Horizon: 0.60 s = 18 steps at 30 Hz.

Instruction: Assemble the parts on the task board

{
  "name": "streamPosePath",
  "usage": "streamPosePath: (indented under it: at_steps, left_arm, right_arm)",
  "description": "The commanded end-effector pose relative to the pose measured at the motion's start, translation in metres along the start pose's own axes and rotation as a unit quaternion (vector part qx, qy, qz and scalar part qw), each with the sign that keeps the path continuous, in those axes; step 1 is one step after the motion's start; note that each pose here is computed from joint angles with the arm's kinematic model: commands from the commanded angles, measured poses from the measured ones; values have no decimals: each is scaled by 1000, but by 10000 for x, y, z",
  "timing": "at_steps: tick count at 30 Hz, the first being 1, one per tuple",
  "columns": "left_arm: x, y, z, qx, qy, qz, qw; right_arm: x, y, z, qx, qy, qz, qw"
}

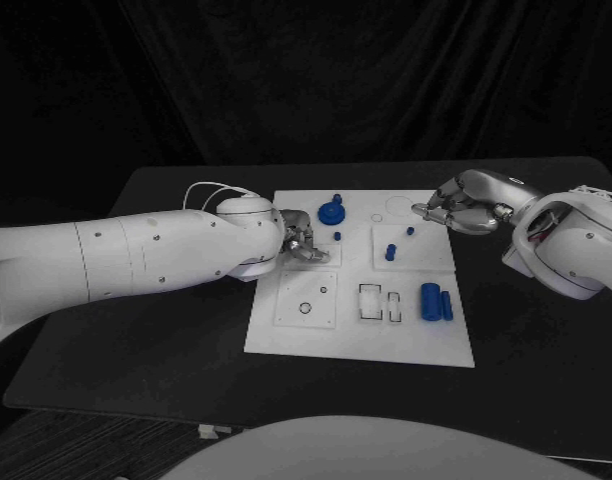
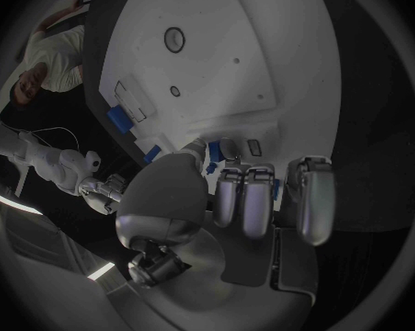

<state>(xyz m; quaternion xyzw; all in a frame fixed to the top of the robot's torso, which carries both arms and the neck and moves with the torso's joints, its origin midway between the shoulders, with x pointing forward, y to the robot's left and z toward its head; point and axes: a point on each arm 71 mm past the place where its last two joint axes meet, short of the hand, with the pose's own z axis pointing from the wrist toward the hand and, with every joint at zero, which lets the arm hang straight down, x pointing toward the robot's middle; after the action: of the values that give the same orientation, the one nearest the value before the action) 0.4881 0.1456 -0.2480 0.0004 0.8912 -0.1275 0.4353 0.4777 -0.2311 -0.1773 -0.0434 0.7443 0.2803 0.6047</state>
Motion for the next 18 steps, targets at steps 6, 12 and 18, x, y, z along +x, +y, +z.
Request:
streamPosePath:
  at_steps: [6, 12, 18]
  left_arm:
    - [75, 3, -2, 3, 10, -6, 1000]
    - [66, -3, -5, 8, 5, -9, 1000]
    - [59, -4, -6, 9, 3, -10, 1000]
  right_arm:
    - [11, -21, -6, 9, 3, 0, 1000]
    - [11, -24, -7, 10, 3, 0, 1000]
    - [12, -26, -8, 11, 4, -1, 1000]
